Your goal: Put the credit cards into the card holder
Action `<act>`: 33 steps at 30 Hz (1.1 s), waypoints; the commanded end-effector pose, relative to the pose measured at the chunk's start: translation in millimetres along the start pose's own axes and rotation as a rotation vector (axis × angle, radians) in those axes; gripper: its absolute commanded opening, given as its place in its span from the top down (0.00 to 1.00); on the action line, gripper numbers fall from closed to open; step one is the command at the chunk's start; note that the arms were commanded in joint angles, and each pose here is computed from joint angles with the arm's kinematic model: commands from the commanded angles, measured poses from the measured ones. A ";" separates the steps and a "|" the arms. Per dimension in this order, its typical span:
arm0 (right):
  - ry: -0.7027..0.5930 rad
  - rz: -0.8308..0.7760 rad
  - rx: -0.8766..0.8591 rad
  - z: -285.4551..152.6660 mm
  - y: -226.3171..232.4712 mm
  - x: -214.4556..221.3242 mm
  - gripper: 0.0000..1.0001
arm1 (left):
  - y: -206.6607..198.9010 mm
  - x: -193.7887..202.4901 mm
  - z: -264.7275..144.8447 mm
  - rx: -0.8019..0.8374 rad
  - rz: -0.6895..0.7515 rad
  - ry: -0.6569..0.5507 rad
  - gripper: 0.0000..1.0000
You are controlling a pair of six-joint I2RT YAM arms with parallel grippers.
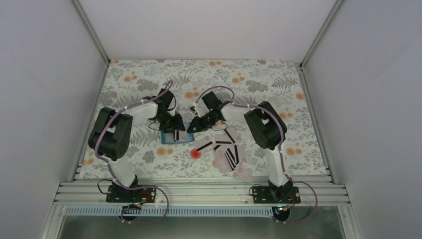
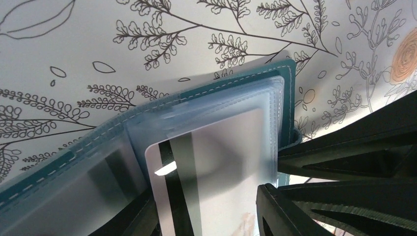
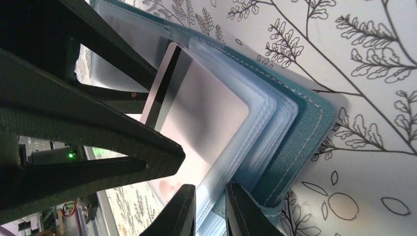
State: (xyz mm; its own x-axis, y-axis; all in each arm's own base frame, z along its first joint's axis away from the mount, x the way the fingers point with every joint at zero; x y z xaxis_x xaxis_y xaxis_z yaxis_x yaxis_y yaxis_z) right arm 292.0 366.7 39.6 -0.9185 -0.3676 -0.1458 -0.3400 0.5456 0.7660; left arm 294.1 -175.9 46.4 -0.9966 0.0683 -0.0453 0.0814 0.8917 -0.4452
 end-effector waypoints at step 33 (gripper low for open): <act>0.009 -0.020 0.042 -5.1 3.2 13.1 0.83 | -32.1 17.0 10.5 -0.156 -0.189 0.072 0.27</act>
State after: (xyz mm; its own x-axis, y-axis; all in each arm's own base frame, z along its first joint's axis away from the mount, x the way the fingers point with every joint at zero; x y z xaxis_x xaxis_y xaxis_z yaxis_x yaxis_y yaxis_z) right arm 291.1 362.3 40.5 -0.9198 -0.3625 -0.1503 -0.3446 0.5629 0.7513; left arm 264.8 -193.0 44.6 -0.9937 -0.0476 0.1016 -0.0726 0.9632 -0.2587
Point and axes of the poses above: each gripper's point midway between its finger pads, its own z axis out along the fingers, its own y axis along the line the jaws close on, x = y × z, the point moved 2 cm from there along -z, back along the fingers, and after that the axes turned 7 degrees about z, right-handed, at the moved point
